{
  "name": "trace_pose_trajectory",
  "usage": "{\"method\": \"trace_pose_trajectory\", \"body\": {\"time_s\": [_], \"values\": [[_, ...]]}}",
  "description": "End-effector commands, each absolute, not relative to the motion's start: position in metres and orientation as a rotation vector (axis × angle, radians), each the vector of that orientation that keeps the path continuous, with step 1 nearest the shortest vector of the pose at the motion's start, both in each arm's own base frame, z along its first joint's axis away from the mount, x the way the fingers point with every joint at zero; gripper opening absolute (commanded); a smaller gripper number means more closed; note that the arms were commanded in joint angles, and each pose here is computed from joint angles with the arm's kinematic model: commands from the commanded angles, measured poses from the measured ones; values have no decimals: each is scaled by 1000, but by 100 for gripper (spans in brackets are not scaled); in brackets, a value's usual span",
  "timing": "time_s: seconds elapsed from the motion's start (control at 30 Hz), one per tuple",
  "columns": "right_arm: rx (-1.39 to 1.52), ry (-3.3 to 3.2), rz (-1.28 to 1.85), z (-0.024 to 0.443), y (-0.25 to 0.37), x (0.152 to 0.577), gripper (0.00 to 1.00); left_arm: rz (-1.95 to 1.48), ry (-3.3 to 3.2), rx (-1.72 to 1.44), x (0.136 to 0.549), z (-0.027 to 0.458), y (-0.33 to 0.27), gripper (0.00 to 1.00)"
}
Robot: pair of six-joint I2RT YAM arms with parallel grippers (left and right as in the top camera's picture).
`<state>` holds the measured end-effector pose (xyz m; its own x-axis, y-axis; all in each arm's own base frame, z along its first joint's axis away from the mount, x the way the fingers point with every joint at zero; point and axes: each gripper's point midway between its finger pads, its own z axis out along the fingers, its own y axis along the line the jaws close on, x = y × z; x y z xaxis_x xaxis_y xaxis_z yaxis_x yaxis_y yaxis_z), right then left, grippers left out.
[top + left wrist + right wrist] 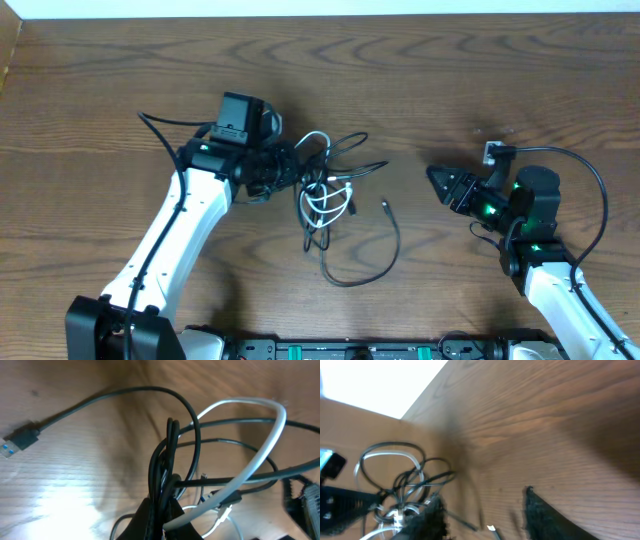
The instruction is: Untangle cables
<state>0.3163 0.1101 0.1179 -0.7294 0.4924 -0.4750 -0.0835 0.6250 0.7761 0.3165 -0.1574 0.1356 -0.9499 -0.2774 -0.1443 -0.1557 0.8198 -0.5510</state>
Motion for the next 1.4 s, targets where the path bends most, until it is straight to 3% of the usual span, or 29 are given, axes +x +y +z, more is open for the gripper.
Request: {"method": "trace_pose_trajectory", "body": {"time_s": [0.0, 0.3, 0.6, 0.77, 1.03, 1.37], "values": [[248, 2134, 1191, 134, 125, 311, 73, -866, 2759, -424, 321, 140, -170, 8], [-35, 2061, 1336, 161, 178, 292, 77, -1059, 2587, -553, 345, 169, -216, 8], [-99, 2048, 1346, 165, 193, 285, 69, -981, 2558, -483, 343, 169, -233, 8], [-64, 2054, 1340, 164, 191, 288, 48, -990, 2577, -447, 335, 169, -243, 8], [14, 2075, 1263, 155, 182, 297, 3, -999, 2585, -419, 330, 169, -251, 8], [475, 2256, 890, 91, 105, 314, 1, -964, 2559, -479, 342, 168, -234, 8]]}}
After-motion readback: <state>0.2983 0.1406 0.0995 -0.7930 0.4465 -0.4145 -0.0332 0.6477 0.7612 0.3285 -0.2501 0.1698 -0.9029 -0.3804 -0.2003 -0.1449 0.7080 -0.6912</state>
